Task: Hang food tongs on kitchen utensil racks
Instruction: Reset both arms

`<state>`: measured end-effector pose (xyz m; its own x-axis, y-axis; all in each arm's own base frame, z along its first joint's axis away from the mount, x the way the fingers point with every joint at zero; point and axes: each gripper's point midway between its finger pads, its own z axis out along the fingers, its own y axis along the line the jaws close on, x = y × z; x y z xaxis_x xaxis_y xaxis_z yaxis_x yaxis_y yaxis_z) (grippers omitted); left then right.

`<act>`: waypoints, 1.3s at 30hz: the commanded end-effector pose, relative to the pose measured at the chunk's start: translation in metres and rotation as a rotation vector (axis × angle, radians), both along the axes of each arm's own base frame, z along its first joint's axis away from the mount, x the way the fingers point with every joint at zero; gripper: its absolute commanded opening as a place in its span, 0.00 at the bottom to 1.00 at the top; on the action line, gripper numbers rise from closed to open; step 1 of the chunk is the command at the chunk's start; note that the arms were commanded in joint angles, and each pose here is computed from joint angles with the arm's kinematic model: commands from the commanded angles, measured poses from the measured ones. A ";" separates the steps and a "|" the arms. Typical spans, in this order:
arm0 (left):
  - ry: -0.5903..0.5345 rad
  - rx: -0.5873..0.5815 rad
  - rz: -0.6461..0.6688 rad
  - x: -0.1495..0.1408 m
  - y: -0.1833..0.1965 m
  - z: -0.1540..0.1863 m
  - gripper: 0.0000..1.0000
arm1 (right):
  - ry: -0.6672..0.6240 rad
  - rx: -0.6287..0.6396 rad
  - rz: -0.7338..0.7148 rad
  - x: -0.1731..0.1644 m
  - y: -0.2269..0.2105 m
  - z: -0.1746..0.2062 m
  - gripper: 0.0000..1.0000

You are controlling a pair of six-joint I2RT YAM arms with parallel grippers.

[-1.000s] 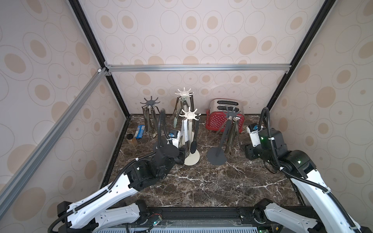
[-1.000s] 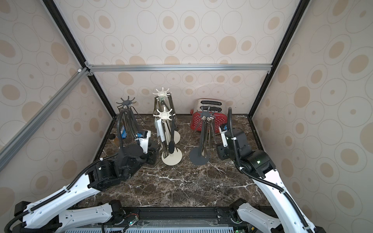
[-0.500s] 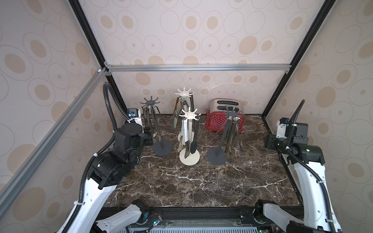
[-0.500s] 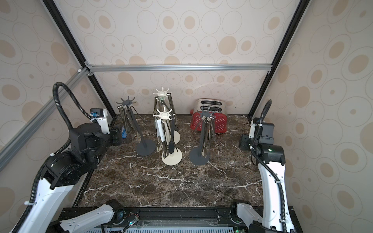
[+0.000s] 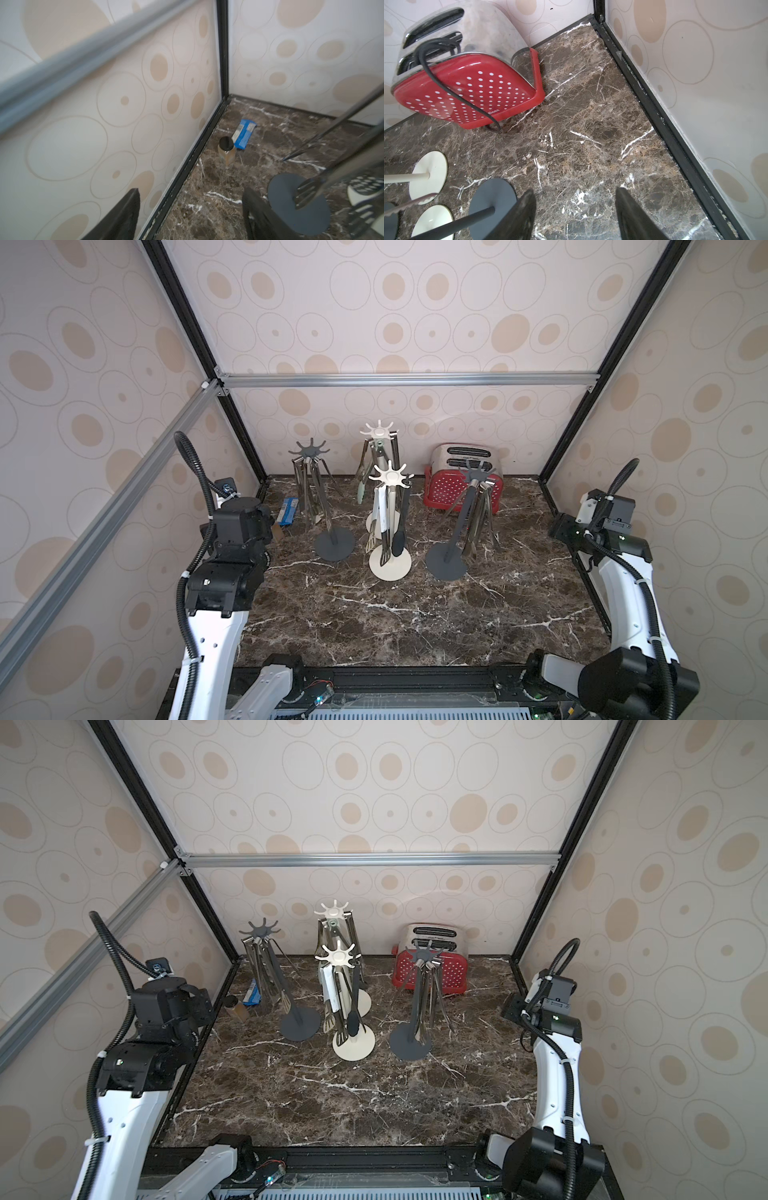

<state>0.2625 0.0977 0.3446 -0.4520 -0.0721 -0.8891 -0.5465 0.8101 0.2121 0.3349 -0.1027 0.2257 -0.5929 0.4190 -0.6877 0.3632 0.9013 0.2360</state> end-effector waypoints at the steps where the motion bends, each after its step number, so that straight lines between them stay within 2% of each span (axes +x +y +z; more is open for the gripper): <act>1: -0.079 -0.052 -0.026 0.023 -0.002 -0.022 0.83 | -0.066 -0.029 0.006 0.016 -0.010 -0.008 0.64; 5: -0.151 -0.092 0.050 0.027 0.013 -0.053 0.93 | -0.087 -0.087 0.005 0.023 -0.019 -0.038 0.65; 8: -0.182 -0.130 0.096 0.030 0.025 -0.078 0.94 | -0.136 -0.138 -0.003 0.025 -0.024 -0.057 0.66; 15: -0.206 -0.100 0.137 0.041 0.034 -0.128 0.97 | -0.199 -0.182 -0.009 0.019 -0.024 -0.087 0.67; 20: -0.238 -0.081 0.058 0.054 0.027 -0.164 0.99 | -0.269 -0.193 0.014 0.019 -0.018 -0.081 0.67; 29: -0.265 -0.179 -0.068 0.071 0.005 -0.218 0.99 | -0.368 -0.111 0.054 0.007 0.005 -0.075 0.67; 34: -0.262 -0.167 -0.152 0.087 -0.005 -0.218 0.99 | -0.364 -0.048 0.069 0.004 0.017 -0.090 0.67; 39: -0.278 -0.128 -0.234 0.102 -0.013 -0.224 0.99 | -0.376 -0.071 0.106 0.011 0.033 -0.106 0.66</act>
<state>0.3466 0.0899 0.0994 -0.3000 -0.1753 -0.9377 -0.4287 0.9029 -0.0317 0.3395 -0.0795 0.1183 -0.3684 0.3320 -0.8684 0.2056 0.9400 0.2722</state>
